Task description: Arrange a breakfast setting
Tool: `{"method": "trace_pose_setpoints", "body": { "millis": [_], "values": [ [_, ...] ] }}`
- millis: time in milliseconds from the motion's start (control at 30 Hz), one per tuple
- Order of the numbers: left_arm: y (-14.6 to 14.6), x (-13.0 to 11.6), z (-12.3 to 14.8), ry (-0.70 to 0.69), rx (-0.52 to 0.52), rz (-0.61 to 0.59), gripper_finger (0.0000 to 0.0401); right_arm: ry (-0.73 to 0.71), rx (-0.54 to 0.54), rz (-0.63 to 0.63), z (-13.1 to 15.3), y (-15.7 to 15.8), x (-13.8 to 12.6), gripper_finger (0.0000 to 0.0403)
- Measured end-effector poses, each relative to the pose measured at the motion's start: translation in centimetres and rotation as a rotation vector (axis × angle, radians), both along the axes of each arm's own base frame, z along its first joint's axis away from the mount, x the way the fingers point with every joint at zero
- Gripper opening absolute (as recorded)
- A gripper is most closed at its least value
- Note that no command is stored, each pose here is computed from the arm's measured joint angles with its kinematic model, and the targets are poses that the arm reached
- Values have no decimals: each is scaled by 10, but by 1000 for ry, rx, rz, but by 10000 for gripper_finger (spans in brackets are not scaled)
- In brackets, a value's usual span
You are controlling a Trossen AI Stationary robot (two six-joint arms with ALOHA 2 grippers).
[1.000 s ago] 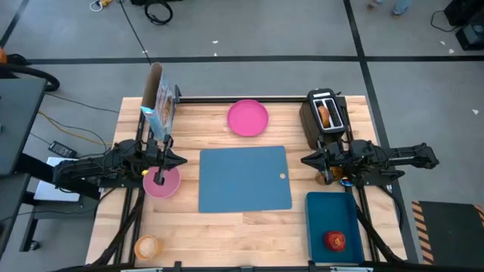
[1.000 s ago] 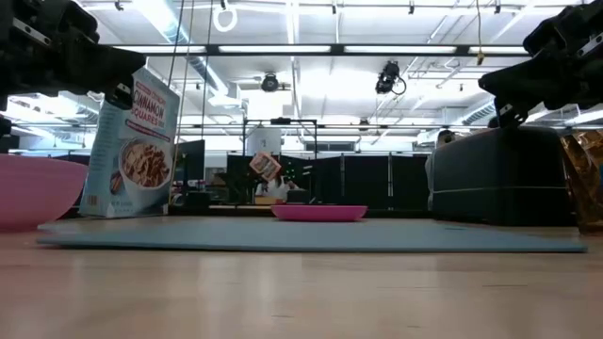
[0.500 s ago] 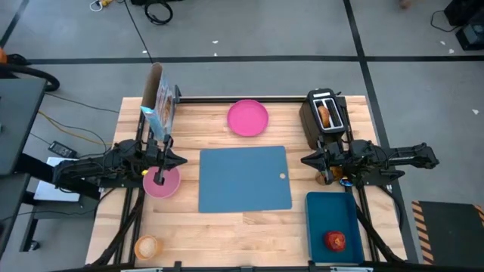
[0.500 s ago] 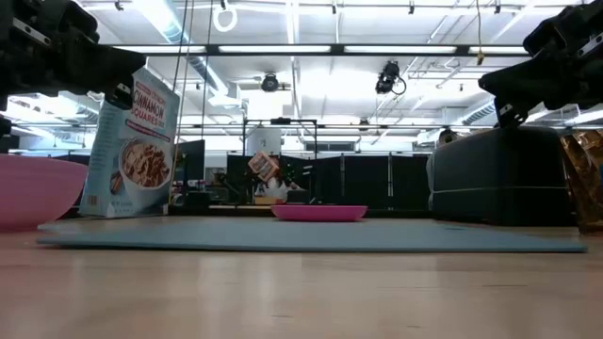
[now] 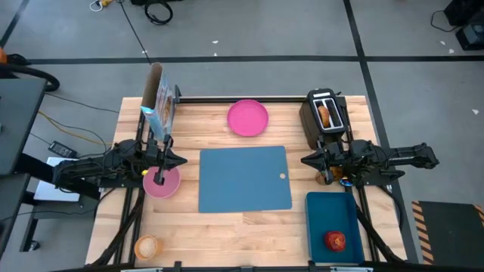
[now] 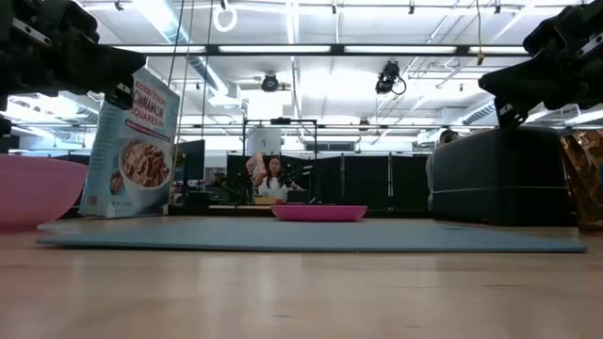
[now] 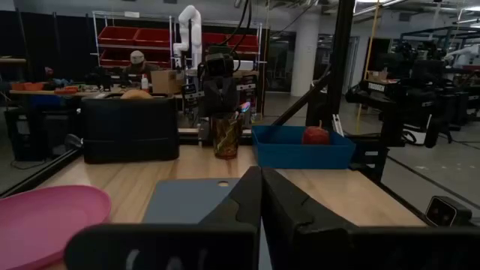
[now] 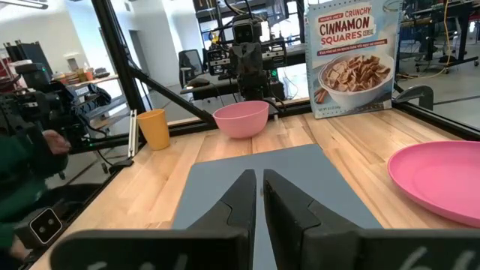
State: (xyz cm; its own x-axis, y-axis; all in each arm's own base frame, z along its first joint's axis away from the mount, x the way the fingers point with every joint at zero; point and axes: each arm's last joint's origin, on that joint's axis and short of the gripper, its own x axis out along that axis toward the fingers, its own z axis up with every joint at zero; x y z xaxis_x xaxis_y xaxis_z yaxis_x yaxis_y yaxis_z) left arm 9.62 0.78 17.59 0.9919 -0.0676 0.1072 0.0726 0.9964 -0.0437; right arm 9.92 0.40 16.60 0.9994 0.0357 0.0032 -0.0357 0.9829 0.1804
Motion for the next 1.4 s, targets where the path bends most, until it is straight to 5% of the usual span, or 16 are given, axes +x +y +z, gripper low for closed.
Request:
{"method": "trace_pose_setpoints", "body": {
  "millis": [367, 600, 867, 1233, 1400],
  "values": [
    [0, -1, 6, -60, 24, 3, 9, 0, 0, 0, 0, 0, 0, 34],
    [-11, -1, 18, -163, -120, -139, 9, 0, 0, 0, 0, 0, 0, 34],
    [-44, 12, 26, 14, -205, -253, 4, 0, 0, 0, 0, 0, 0, 34],
    [-104, 29, 56, 436, -192, -163, 2, 0, -2, 0, 0, 0, 0, 34],
    [-134, 33, 78, 701, -233, -121, 1, -29, -122, -3, 2, 0, 0, 34]
  ]
}}
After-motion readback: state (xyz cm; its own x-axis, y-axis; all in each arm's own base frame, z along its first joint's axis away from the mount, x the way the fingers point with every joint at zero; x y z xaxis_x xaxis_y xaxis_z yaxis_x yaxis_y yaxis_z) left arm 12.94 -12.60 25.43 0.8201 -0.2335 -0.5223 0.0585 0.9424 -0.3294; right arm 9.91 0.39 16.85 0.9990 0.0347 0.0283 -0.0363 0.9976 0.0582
